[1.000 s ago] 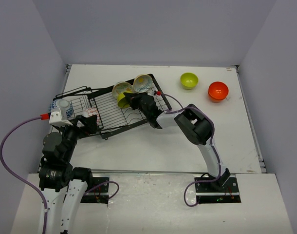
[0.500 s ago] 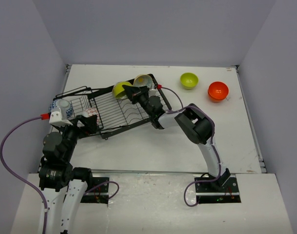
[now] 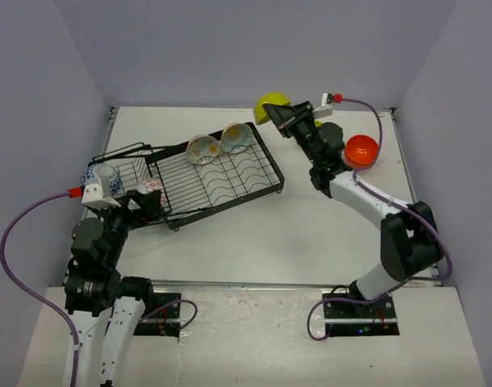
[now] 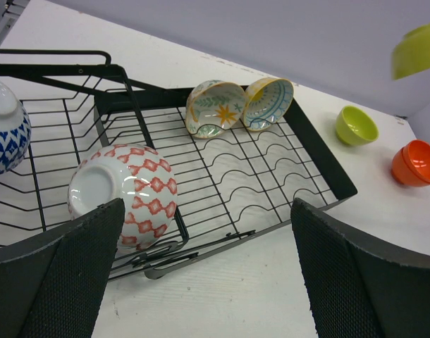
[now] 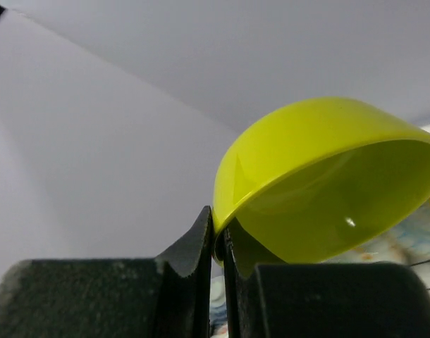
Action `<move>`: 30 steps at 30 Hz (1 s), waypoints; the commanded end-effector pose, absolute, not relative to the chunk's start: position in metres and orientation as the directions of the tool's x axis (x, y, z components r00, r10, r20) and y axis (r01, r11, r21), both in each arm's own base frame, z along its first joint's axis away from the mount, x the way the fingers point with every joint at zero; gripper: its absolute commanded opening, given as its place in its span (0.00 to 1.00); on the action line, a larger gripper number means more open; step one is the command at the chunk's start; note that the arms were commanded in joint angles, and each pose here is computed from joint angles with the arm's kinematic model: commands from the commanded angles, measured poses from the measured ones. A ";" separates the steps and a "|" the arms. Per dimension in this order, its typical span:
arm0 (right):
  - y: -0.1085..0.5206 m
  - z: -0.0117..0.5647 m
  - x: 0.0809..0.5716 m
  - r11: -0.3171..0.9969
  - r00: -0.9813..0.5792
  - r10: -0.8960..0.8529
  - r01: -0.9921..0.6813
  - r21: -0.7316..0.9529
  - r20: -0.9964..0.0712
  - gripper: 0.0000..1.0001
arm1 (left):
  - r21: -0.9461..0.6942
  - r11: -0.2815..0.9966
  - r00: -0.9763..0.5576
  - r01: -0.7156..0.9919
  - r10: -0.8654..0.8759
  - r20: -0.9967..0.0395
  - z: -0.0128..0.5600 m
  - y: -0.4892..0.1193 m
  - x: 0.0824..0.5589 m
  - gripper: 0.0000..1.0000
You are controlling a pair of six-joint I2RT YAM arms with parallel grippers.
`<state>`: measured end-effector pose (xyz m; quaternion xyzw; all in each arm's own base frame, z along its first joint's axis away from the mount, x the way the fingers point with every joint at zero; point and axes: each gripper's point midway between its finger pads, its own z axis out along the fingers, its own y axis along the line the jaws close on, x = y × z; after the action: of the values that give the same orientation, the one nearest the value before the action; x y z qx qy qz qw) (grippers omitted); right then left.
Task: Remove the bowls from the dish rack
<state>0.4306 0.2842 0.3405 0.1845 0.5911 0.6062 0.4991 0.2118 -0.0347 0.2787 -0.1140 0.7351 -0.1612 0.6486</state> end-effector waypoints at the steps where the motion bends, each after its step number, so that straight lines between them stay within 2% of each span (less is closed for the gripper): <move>1: 0.236 0.327 0.450 0.637 -0.312 0.636 -0.304 0.708 -0.706 0.00 | -0.364 0.929 -0.098 0.062 -0.357 -0.929 0.287 -0.034 0.215 1.00; 3: 0.202 0.323 0.469 0.757 -0.246 0.576 -0.198 0.622 -0.779 0.00 | -0.364 0.929 -0.097 0.063 -0.358 -0.929 0.287 -0.034 0.215 1.00; 4: 0.189 0.323 0.477 0.828 -0.213 0.493 -0.185 0.530 -0.844 0.00 | -0.364 0.929 -0.097 0.064 -0.358 -0.929 0.287 -0.035 0.215 1.00; 5: 0.176 0.333 0.485 0.863 -0.196 0.453 -0.149 0.483 -0.870 0.00 | -0.364 0.929 -0.096 0.066 -0.358 -0.929 0.287 -0.035 0.215 1.00; 6: 0.165 0.317 0.499 0.895 -0.225 0.401 -0.110 0.432 -0.888 0.00 | -0.364 0.929 -0.096 0.066 -0.358 -0.929 0.287 -0.035 0.214 1.00; 7: 0.159 0.344 0.510 0.925 -0.182 0.333 -0.126 0.358 -0.925 0.00 | -0.365 0.929 -0.098 0.067 -0.357 -0.929 0.287 -0.035 0.215 1.00; 9: 0.142 0.299 0.528 0.973 -0.321 0.186 -0.070 0.219 -0.929 0.00 | -0.365 0.929 -0.097 0.069 -0.357 -0.929 0.287 -0.036 0.214 1.00; 10: 0.140 0.325 0.538 0.977 -0.294 0.169 -0.076 0.200 -0.941 0.00 | -0.365 0.929 -0.099 0.070 -0.357 -0.929 0.287 -0.036 0.215 1.00; 12: 0.128 0.274 0.552 0.992 -0.456 0.066 -0.062 0.106 -0.888 0.00 | -0.363 0.929 -0.099 0.070 -0.356 -0.929 0.287 -0.036 0.215 1.00; 13: 0.124 0.302 0.563 0.994 -0.417 0.058 -0.061 0.092 -0.907 0.00 | -0.363 0.929 -0.100 0.071 -0.356 -0.929 0.287 -0.036 0.215 1.00; 17: 0.108 0.259 0.578 0.994 -0.565 -0.094 -0.094 -0.049 -0.820 0.00 | -0.362 0.929 -0.105 0.073 -0.354 -0.929 0.286 -0.037 0.216 1.00; 18: 0.107 0.252 0.581 0.986 -0.570 -0.159 -0.133 -0.101 -0.806 0.00 | -0.362 0.929 -0.107 0.073 -0.354 -0.929 0.286 -0.037 0.216 1.00; 24: 0.100 0.200 0.592 0.956 -0.597 -0.293 -0.201 -0.214 -0.747 0.00 | -0.363 0.929 -0.115 0.077 -0.353 -0.928 0.285 -0.038 0.218 1.00; 30: 0.101 0.150 0.596 0.921 -0.644 -0.388 -0.286 -0.264 -0.659 0.00 | -0.362 0.929 -0.120 0.078 -0.351 -0.929 0.284 -0.039 0.218 1.00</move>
<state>0.5898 0.1052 0.1401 -0.1465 0.9166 -0.0418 0.3696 0.2138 -0.0368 0.2758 -0.1082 0.7406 -0.1622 0.6430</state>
